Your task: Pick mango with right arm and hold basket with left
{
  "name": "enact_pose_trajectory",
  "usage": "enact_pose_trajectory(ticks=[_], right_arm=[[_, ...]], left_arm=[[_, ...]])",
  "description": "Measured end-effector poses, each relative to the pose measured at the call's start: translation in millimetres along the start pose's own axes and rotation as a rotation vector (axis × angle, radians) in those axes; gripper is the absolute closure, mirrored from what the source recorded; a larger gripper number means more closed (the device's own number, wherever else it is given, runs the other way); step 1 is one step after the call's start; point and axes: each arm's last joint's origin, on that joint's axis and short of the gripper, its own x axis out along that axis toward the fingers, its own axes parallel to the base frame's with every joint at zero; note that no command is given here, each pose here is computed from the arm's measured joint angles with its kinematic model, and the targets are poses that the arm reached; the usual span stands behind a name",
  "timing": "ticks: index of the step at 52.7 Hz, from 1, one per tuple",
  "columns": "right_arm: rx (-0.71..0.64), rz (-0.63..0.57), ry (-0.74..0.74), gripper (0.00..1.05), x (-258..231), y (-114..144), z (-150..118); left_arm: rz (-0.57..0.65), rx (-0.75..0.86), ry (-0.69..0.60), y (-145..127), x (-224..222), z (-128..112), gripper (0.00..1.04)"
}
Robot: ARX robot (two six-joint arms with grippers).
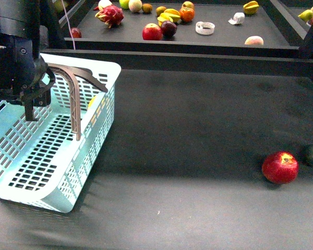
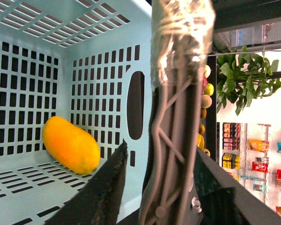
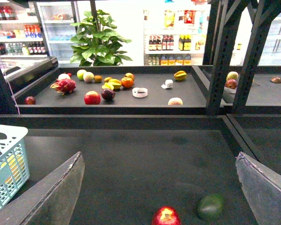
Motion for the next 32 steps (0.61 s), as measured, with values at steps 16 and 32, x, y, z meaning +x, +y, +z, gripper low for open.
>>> enact_pose_trajectory(ticks=[16, 32], right_arm=[[0.000, 0.000, 0.000, 0.08, 0, 0, 0], [0.000, 0.000, 0.000, 0.08, 0, 0, 0]], left_arm=[[-0.062, -0.009, 0.055, -15, -39, 30, 0.09], [-0.052, 0.066, -0.023, -2, -90, 106, 0.08]])
